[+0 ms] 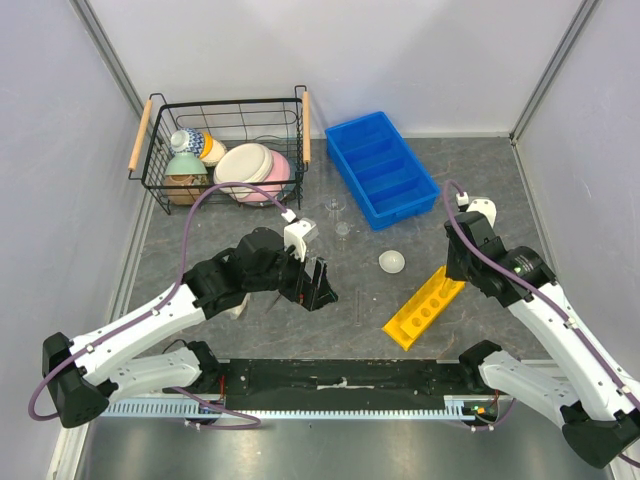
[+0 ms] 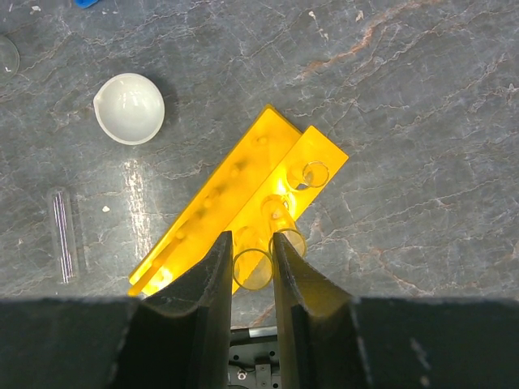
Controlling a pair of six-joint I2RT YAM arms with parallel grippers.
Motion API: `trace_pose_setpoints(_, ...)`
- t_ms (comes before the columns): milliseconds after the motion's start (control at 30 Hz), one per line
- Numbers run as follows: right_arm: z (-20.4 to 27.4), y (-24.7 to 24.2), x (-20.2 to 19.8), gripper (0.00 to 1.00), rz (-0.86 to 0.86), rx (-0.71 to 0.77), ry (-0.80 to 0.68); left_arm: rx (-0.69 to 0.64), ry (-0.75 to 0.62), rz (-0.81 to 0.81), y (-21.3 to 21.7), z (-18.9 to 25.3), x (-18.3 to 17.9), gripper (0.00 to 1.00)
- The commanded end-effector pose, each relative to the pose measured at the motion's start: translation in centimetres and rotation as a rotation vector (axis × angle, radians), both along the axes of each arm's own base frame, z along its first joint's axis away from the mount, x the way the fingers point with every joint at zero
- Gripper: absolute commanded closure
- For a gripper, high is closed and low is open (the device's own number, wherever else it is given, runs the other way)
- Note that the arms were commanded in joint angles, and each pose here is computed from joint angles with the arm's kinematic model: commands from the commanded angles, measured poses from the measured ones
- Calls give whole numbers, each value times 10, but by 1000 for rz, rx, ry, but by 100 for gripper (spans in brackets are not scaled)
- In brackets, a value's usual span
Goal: Organize the chemistry lab equipment
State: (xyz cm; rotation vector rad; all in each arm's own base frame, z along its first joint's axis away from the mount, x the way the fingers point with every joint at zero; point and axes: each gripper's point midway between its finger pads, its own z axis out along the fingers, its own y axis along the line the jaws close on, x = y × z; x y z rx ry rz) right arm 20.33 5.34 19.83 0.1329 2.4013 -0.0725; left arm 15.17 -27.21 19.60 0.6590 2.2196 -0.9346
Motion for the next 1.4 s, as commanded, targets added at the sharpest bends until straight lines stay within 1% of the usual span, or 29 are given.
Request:
trace_pose_setpoints(0,1,-4,2,80,-31,-5,-26,-42,-26,-21,-4,12,-2,1)
trace_pose_setpoints(33,1,-4,2,77,-32,-3,-26,-41,-25,-21,-4,11,-2,1)
trace_pose_setpoints(167,0,-4,2,73,-31,-2,-26,-42,-27,-22,-4,11,-2,1)
trace_pose_setpoints(533,0,-4,1,67,-31,-4,-25,-43,-29,-24,-4,12,-2,1)
trace_pose_setpoints(733,2,-4,0,66,-30,-5,-27,-43,-30,-31,-5,13,-2,1)
trace_pose_setpoints(1367,7,1,0,66,-13,18,-36,-40,-28,-26,-5,12,-2,1)
